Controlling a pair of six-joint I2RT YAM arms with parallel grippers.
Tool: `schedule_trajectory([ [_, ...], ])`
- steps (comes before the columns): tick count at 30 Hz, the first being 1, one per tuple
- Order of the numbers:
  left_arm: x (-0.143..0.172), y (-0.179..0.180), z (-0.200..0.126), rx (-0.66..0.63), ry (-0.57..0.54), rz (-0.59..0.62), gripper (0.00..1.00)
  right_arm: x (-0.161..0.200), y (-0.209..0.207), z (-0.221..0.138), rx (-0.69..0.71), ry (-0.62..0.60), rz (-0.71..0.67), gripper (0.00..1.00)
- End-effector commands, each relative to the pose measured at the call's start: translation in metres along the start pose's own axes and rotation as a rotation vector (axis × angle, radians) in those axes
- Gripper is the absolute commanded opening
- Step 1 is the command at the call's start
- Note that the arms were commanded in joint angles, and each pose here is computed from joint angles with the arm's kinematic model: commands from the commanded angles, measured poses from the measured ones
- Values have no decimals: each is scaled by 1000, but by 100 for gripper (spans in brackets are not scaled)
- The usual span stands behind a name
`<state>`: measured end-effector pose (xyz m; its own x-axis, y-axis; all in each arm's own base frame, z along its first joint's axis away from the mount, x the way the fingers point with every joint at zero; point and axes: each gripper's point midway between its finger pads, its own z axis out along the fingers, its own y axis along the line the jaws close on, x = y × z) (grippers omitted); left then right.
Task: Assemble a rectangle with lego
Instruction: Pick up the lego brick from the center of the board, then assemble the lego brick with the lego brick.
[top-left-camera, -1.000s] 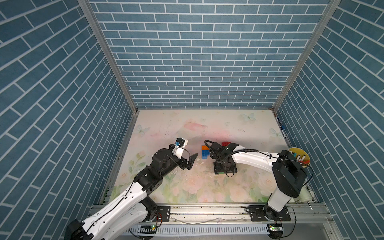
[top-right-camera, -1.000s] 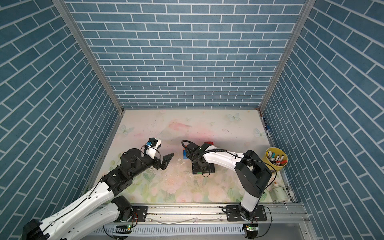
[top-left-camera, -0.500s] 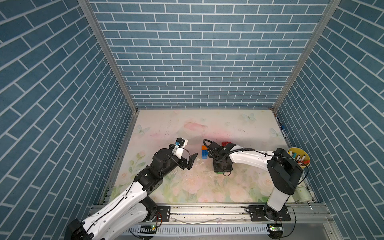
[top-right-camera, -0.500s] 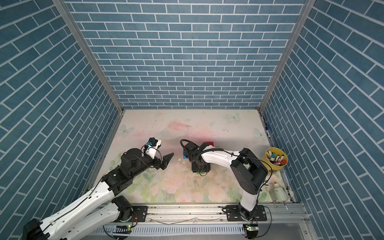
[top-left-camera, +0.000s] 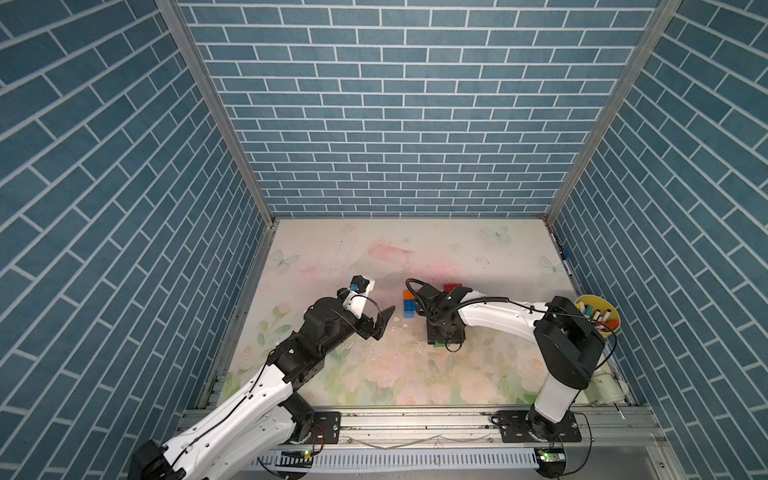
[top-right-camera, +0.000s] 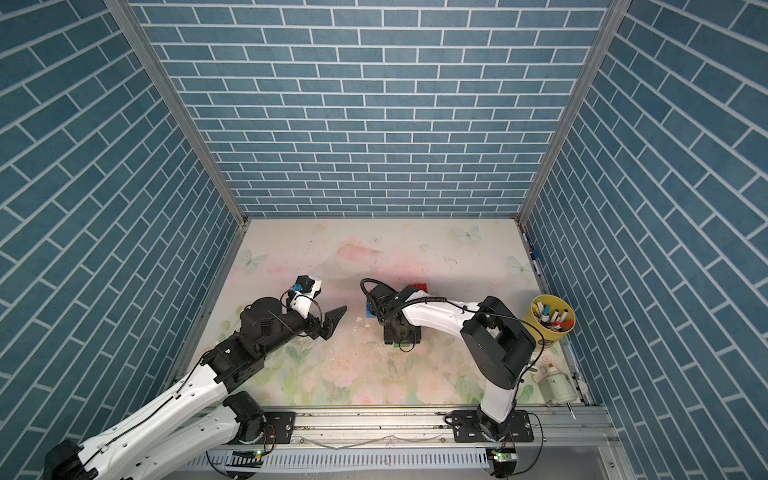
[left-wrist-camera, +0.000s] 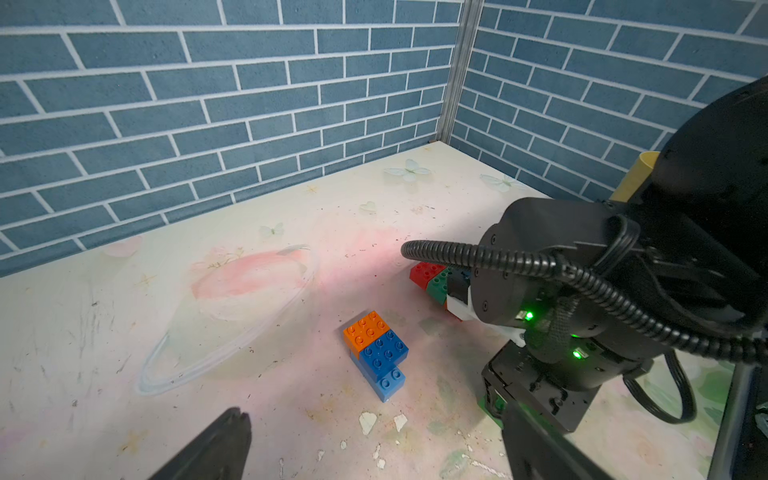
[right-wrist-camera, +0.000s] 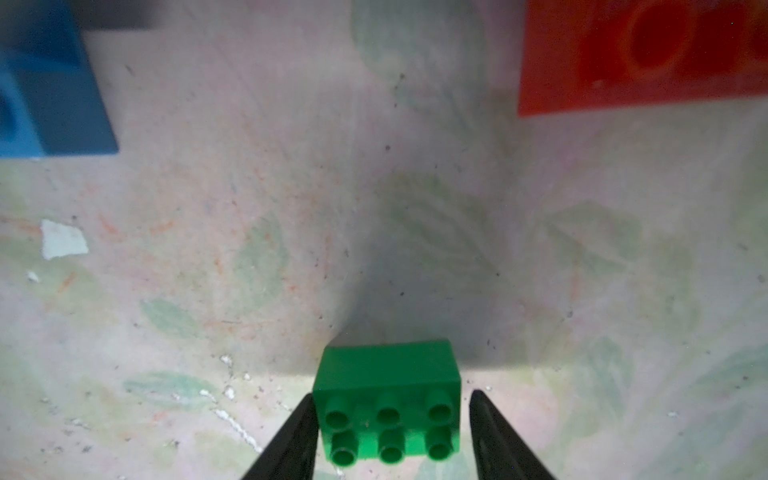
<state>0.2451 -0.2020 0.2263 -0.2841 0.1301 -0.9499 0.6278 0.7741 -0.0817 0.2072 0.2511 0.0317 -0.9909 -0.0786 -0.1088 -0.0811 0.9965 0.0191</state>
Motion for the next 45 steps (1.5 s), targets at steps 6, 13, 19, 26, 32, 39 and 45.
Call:
schedule_trajectory([
  [6, 1, -1, -1, -1, 8, -6, 100, -2, -5, 4, 37, -2, 24, 55],
  [13, 1, 0, -1, -6, 7, -16, 100, -6, 0, 2, 13, -14, 22, 47],
  [19, -5, 12, -4, -72, -19, -38, 100, -19, 6, -27, 2, -69, -8, 43],
  [26, -15, 53, -6, -305, -17, -81, 100, -37, 42, -56, -59, -62, -63, 44],
  [32, -18, 75, -12, -382, -45, -111, 100, -45, 67, -47, -91, -10, -67, 44],
  [39, -14, 79, -14, -387, -53, -107, 100, -59, 82, -35, -80, 13, -59, 44],
  [45, -13, 80, -17, -393, -55, -97, 100, -69, 84, -28, -63, 25, -58, 44],
])
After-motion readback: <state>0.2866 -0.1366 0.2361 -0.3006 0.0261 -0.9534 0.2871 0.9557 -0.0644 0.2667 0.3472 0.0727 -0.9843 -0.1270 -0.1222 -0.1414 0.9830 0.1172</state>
